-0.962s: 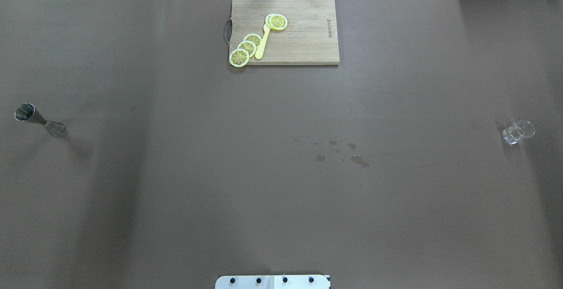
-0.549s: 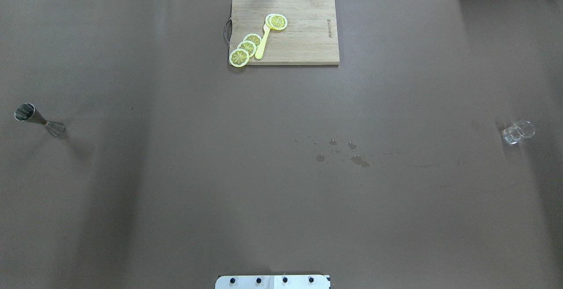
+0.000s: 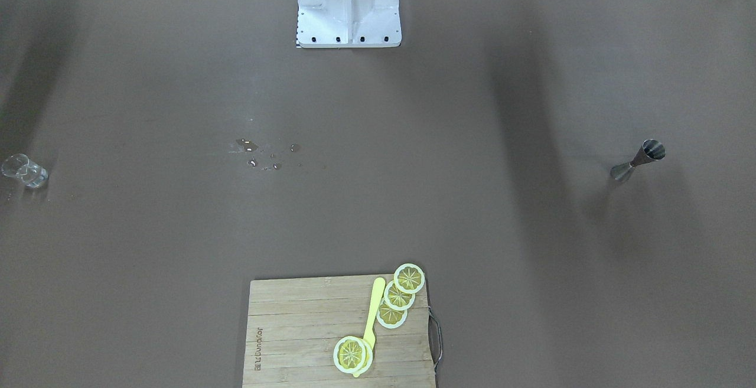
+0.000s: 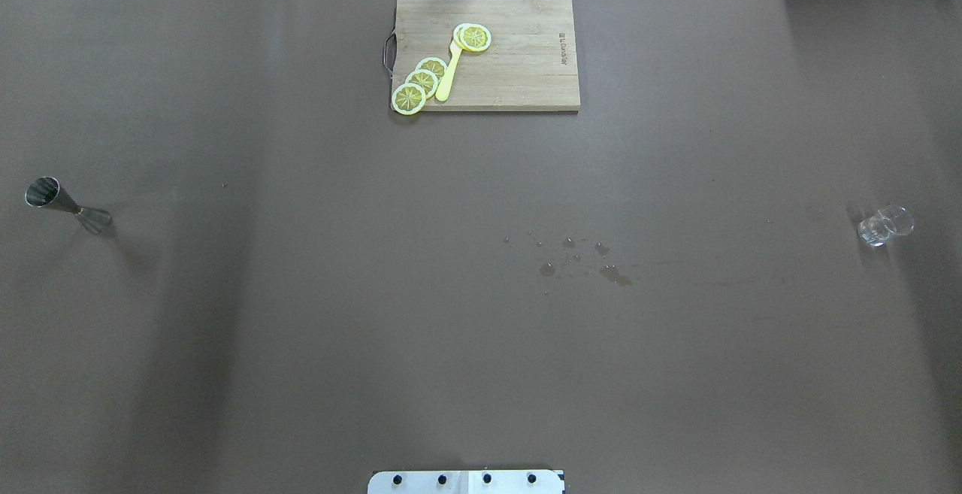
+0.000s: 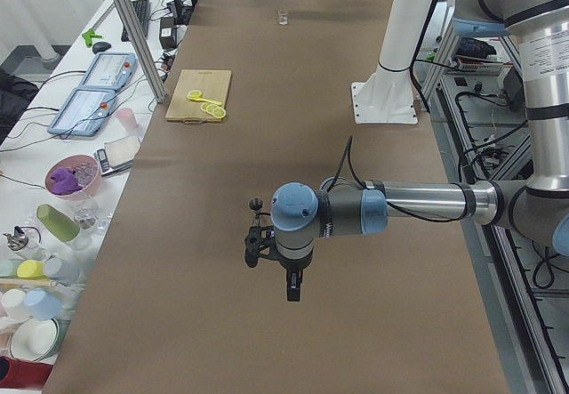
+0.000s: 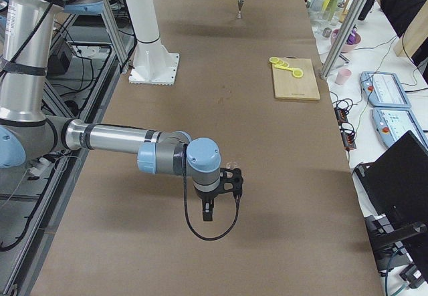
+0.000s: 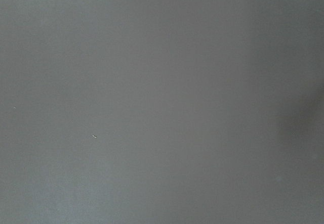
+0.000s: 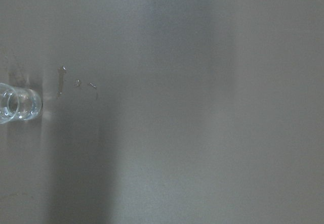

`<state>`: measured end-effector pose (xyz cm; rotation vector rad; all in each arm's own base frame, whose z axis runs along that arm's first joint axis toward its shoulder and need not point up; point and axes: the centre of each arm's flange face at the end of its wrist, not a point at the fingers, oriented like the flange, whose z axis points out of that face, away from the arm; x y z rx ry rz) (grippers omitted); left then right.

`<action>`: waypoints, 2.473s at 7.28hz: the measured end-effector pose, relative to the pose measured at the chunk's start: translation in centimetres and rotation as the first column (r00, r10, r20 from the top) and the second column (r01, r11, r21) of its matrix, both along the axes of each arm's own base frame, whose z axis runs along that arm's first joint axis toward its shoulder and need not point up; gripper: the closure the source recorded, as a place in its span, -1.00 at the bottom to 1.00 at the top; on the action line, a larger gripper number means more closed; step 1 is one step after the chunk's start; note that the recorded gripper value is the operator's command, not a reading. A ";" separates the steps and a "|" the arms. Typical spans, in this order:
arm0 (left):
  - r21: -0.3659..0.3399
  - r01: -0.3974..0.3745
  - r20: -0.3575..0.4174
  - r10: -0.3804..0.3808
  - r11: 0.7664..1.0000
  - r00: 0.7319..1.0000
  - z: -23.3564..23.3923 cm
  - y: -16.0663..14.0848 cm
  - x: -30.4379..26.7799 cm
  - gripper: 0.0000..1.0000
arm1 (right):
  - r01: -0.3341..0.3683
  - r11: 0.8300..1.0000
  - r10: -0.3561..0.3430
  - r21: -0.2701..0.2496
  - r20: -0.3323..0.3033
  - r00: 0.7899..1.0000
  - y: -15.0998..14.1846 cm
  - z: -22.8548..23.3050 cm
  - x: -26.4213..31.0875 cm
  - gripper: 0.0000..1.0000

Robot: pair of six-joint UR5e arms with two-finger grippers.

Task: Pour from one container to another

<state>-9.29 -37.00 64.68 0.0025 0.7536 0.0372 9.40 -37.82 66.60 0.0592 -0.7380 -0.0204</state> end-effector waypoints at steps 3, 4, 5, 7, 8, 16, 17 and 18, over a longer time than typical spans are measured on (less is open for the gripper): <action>0.001 -0.001 0.000 0.001 1.000 1.000 0.0 0.0 0.0 -0.96 | 0.001 1.000 -0.001 -0.006 -0.004 1.000 0.1 0.3 0.0 -1.00; 0.000 -0.001 0.001 0.001 1.000 1.000 0.0 0.0 0.0 -0.96 | 0.001 1.000 -0.001 -0.009 -0.005 1.000 0.2 0.5 0.0 -1.00; -0.001 -0.001 0.001 0.001 1.000 1.000 0.1 0.1 0.0 -0.96 | 0.001 1.000 -0.001 -0.010 -0.006 1.000 0.2 0.5 0.0 -1.00; -0.001 -0.001 0.001 0.001 1.000 1.000 0.1 0.0 0.0 -0.96 | 0.002 1.000 -0.002 -0.011 -0.008 1.000 0.2 0.6 0.0 -1.00; 0.001 -0.001 0.001 0.001 1.000 1.000 0.0 0.0 0.0 -0.96 | 0.002 1.000 -0.002 -0.012 -0.010 1.000 0.3 0.7 0.0 -1.00; 0.006 -0.001 0.001 0.001 1.000 1.000 -0.1 -0.3 0.0 -0.96 | 0.003 1.000 -0.003 -0.021 -0.020 1.000 -0.9 1.6 0.2 -1.00; 0.007 -0.001 0.002 0.001 1.000 1.000 -0.2 -0.3 0.0 -0.96 | 0.003 1.000 -0.003 -0.015 -0.018 1.000 -1.1 1.3 0.2 -1.00; 0.008 -0.001 0.002 0.001 1.000 1.000 -0.2 -0.4 0.0 -0.96 | 0.002 1.000 -0.002 -0.015 -0.016 1.000 -1.2 0.9 0.2 -1.00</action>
